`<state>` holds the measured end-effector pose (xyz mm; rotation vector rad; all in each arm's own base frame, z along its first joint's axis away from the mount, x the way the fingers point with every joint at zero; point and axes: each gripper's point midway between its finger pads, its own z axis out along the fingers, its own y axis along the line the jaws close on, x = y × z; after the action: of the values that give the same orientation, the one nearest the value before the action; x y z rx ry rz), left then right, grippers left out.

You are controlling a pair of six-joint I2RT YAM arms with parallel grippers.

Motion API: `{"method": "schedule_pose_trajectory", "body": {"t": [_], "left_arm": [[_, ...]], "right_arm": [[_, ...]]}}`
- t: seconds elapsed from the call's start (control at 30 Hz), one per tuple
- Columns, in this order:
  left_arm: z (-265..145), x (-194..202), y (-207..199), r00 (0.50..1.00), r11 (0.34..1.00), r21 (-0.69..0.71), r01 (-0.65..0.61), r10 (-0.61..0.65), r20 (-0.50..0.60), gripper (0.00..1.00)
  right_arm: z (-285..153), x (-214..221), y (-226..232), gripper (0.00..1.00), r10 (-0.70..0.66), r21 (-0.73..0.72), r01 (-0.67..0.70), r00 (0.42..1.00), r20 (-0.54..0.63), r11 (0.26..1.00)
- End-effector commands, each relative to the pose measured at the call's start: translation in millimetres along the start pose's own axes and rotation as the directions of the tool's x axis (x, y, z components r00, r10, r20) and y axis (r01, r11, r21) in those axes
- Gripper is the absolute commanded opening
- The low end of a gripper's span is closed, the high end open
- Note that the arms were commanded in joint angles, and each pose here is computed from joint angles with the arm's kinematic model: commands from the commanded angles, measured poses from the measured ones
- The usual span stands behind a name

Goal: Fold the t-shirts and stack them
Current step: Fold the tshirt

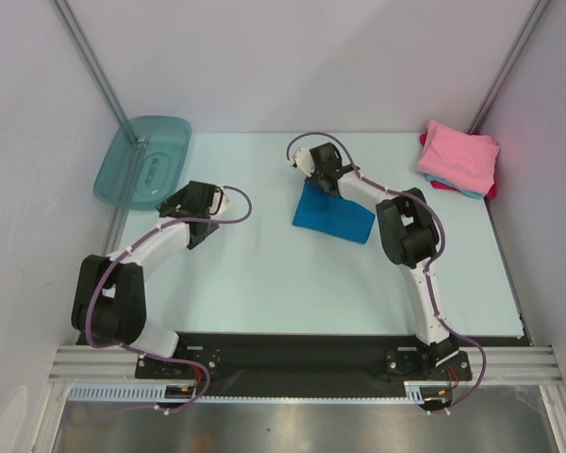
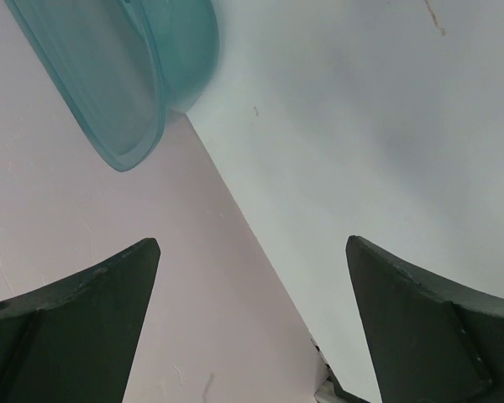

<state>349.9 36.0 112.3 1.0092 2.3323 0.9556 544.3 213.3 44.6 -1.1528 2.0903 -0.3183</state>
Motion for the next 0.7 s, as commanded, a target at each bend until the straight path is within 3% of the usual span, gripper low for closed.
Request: {"method": "schedule_pose_trajectory", "body": {"t": [0.0,0.23,0.43,0.47,0.67], "left_arm": [[-10,-1,10,0.999,0.998,-0.041,0.045,-0.044,0.027,1.00],[-7,-1,8,0.998,0.998,-0.041,0.050,-0.049,0.028,1.00],[-7,-4,8,0.998,0.997,-0.042,0.059,-0.057,0.032,1.00],[-8,-5,9,0.998,0.997,-0.044,0.060,-0.059,0.036,1.00],[-10,-8,12,0.996,0.997,-0.047,0.068,-0.065,0.053,1.00]], "right_arm": [[2,-27,-52,0.00,0.041,0.210,-0.063,0.993,0.110,0.976],[-2,-17,-76,0.00,0.032,0.319,-0.059,0.996,0.088,0.946],[-8,2,-76,0.00,0.030,0.329,-0.041,0.999,0.040,0.943],[-21,-9,-88,0.00,0.030,0.373,-0.058,0.996,0.080,0.926],[-49,15,-92,0.00,-0.093,0.537,0.099,0.995,-0.038,0.838]]}}
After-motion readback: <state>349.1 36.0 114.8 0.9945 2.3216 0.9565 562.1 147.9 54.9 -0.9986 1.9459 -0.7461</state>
